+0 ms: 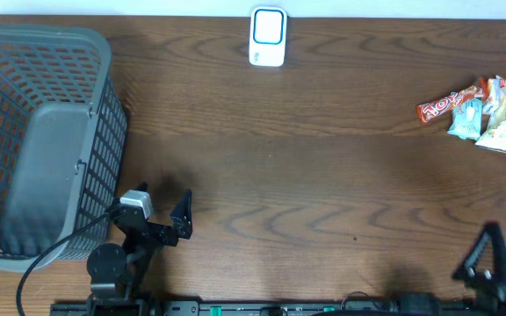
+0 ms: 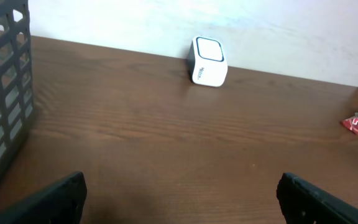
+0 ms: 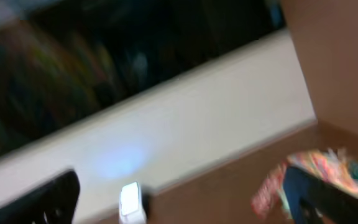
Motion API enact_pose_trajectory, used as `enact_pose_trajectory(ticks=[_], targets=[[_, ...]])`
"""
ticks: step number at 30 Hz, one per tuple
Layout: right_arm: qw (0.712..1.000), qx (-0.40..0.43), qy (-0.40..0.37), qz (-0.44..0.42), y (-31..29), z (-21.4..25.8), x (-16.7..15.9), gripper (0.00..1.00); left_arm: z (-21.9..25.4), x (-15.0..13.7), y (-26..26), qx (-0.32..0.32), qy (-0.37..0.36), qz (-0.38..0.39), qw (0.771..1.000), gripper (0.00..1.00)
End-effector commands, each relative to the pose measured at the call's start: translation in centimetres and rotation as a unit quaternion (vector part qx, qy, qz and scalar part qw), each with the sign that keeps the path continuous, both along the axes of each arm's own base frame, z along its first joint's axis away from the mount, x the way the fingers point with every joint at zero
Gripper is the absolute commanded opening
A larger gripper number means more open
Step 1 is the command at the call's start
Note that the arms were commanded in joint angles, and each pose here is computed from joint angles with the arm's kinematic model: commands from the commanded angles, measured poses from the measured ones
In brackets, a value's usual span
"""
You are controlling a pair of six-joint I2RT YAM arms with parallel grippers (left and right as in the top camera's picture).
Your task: Scan the item barcode
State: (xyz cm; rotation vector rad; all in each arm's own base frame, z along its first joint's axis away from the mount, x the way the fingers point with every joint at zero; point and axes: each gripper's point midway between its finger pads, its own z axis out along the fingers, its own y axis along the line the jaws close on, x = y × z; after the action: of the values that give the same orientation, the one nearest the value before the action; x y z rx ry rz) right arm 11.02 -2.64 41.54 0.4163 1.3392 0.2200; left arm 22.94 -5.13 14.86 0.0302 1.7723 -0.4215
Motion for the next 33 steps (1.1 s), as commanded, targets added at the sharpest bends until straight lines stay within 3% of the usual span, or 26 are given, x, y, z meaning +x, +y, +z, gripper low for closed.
enact_pose_trajectory(ticks=[1, 6, 12, 33], targets=[[1.000, -0.005, 0.007, 0.005, 0.1, -3.8, 3.0, 0.99, -1.3, -0.1, 0.1, 0.008, 0.018, 0.001, 1.000, 0.98], [0.999, -0.012, -0.028, 0.021, 0.5, -7.6, 7.3, 0.99, -1.3, -0.1, 0.1, 0.008, 0.018, 0.001, 1.000, 0.98], [0.998, -0.022, -0.045, 0.038, 0.9, -11.0, 10.1, 0.99, -1.3, -0.1, 0.1, 0.008, 0.018, 0.001, 1.000, 0.98], [0.993, -0.101, 0.060, 0.029, 0.7, -22.1, 13.5, 0.99, -1.3, -0.1, 0.1, 0.008, 0.018, 0.001, 1.000, 0.98]])
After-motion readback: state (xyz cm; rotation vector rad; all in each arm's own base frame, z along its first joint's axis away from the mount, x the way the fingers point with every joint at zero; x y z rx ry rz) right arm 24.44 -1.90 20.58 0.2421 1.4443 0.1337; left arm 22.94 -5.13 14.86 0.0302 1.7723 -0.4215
